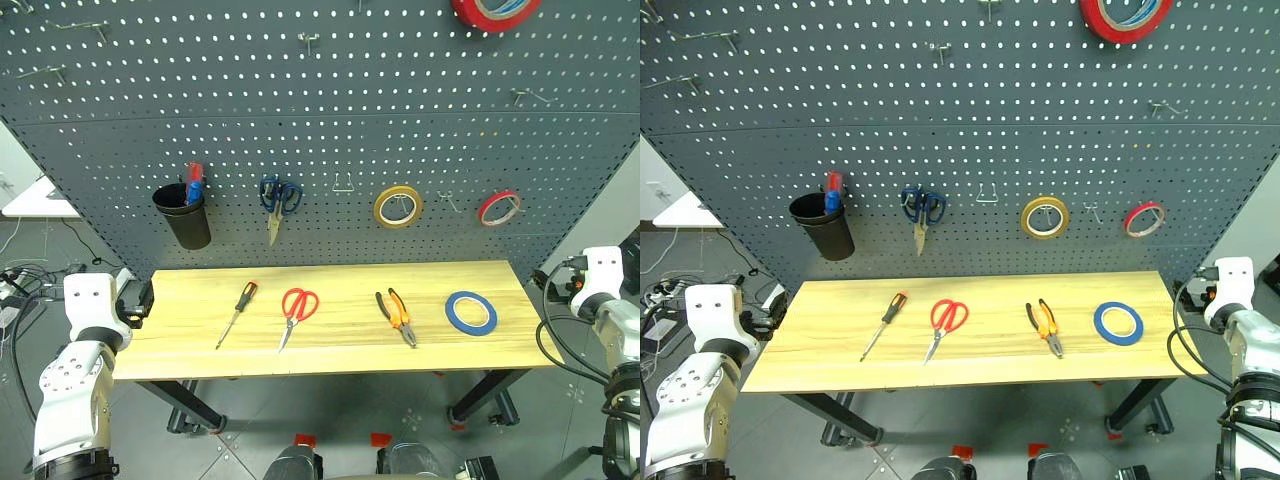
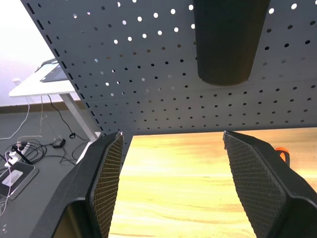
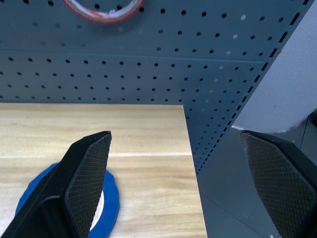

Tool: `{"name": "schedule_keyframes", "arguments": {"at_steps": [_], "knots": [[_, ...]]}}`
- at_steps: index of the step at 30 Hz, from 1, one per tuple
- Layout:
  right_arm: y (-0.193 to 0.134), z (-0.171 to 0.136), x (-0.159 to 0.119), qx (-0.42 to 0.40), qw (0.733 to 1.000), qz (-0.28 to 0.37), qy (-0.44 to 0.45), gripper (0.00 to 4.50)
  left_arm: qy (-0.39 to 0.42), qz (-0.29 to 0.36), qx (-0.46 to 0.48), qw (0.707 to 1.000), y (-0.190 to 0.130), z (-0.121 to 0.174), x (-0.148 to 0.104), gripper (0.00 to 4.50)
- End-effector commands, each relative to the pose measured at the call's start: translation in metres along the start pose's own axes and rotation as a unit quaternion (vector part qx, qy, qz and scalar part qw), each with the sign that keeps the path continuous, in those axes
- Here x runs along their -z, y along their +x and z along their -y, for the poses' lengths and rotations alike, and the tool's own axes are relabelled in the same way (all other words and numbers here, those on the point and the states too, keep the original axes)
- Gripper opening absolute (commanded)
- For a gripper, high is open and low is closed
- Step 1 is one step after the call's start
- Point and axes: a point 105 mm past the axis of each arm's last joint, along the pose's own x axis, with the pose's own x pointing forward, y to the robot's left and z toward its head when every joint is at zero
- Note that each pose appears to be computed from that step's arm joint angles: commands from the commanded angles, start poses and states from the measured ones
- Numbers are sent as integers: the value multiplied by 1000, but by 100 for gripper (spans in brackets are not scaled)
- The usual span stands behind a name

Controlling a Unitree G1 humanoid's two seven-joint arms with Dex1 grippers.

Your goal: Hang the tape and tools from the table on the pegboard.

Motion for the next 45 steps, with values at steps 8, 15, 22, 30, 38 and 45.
{"name": "schedule_keyframes", "arguments": {"at_steps": [8, 15, 22, 30, 38, 45], "knots": [[3, -26, -16, -66, 997, 18, -44, 444, -2, 16, 29, 999, -6, 7, -10, 340], [-17, -74, -5, -175, 979, -23, -102, 444, 32, 17, 142, 989, -15, 55, -13, 340], [-37, -128, 1, -253, 953, -76, -147, 444, 57, 16, 189, 980, -6, 91, -28, 340], [-28, -156, -14, -277, 941, -74, -178, 444, 81, 17, 364, 928, -18, 148, -39, 340], [12, -154, -4, -252, 931, -145, -223, 444, 125, 69, 503, 852, -41, 193, -60, 340], [44, -139, 4, -206, 933, -200, -216, 444, 145, 91, 538, 826, -49, 206, -66, 340]]}}
